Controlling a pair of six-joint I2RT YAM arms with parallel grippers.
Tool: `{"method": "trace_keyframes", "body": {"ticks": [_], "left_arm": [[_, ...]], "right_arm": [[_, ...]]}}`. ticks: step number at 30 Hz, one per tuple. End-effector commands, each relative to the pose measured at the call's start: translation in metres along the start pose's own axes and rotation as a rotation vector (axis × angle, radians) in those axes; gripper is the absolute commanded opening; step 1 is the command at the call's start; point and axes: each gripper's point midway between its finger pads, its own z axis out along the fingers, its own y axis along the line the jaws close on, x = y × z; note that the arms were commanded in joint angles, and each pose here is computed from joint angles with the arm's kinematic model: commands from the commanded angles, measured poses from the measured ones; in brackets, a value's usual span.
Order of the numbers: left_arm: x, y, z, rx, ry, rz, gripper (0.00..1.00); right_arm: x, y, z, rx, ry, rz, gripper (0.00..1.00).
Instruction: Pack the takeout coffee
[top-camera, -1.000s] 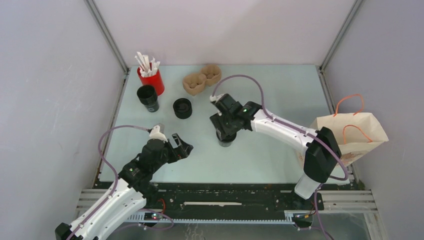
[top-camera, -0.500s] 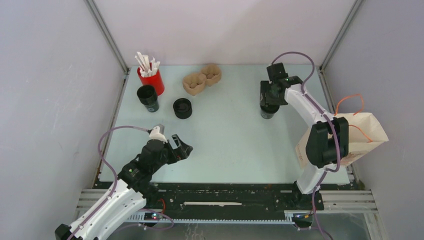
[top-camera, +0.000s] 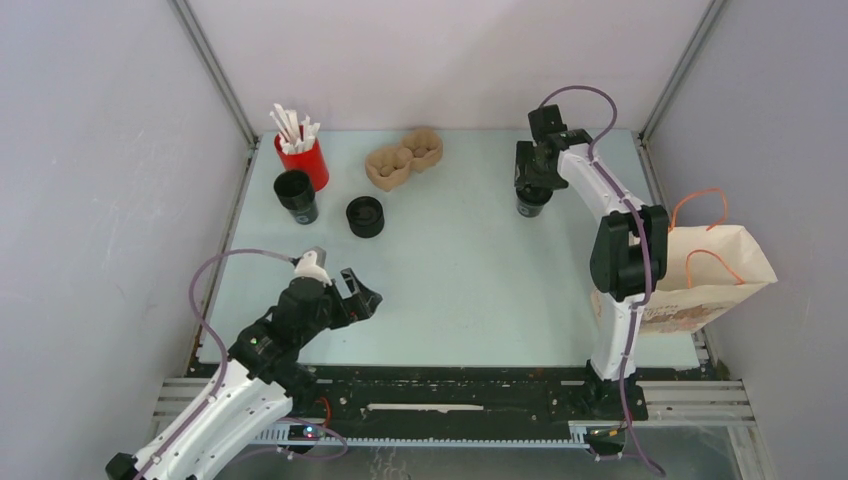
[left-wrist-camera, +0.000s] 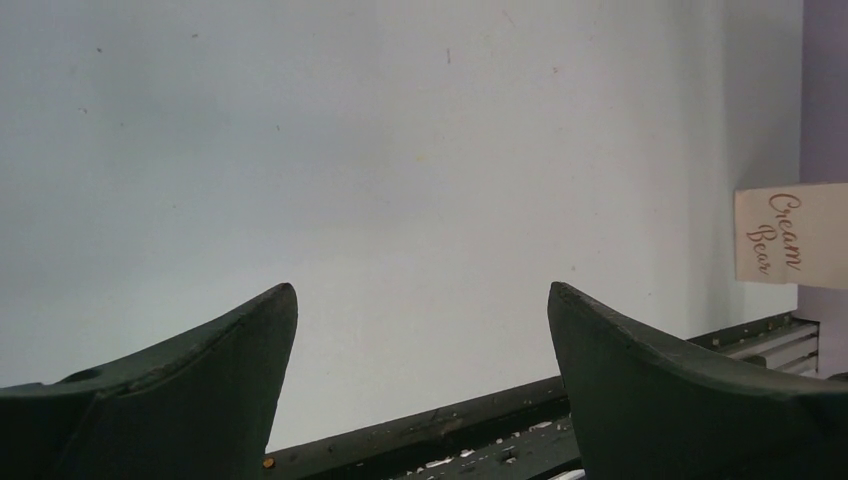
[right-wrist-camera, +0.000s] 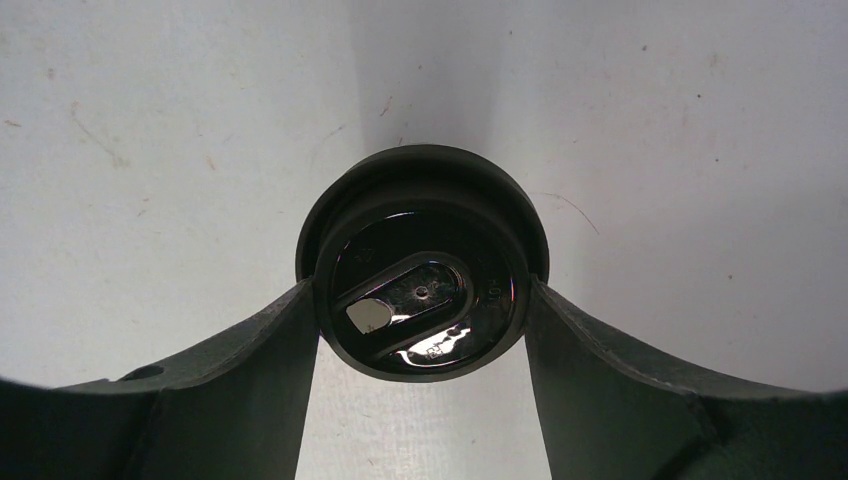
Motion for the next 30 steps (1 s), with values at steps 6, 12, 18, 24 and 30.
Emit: {"method": "trace_keyframes", "body": {"ticks": [6,12,18,24,30], "left_arm": [[-0.042,-0.023,-0.028,0.029,-0.093,0.056,1.0],[-0.058,-0.035,-0.033,0.035,-0.104,0.095,1.0],[-0.08,-0.047,-0.037,0.013,-0.122,0.173,1.0],[-0.112,-0.071,-0.029,-0.006,-0.124,0.286,1.0],[-0.159,-0.102,0.012,-0.049,-0.067,0.434,1.0]], "right_arm": [[0.0,-0.009,0.005,0.015,0.031,-0.012,0.83],[-0.005,-0.005,-0.008,0.0,0.023,-0.028,0.96],[-0.03,-0.011,-0.062,0.042,-0.034,-0.014,1.0],[-0.008,0.034,-0.125,-0.156,-0.109,-0.008,1.0],[0.1,0.126,-0.17,-0.559,-0.067,-0.084,0.99]]}}
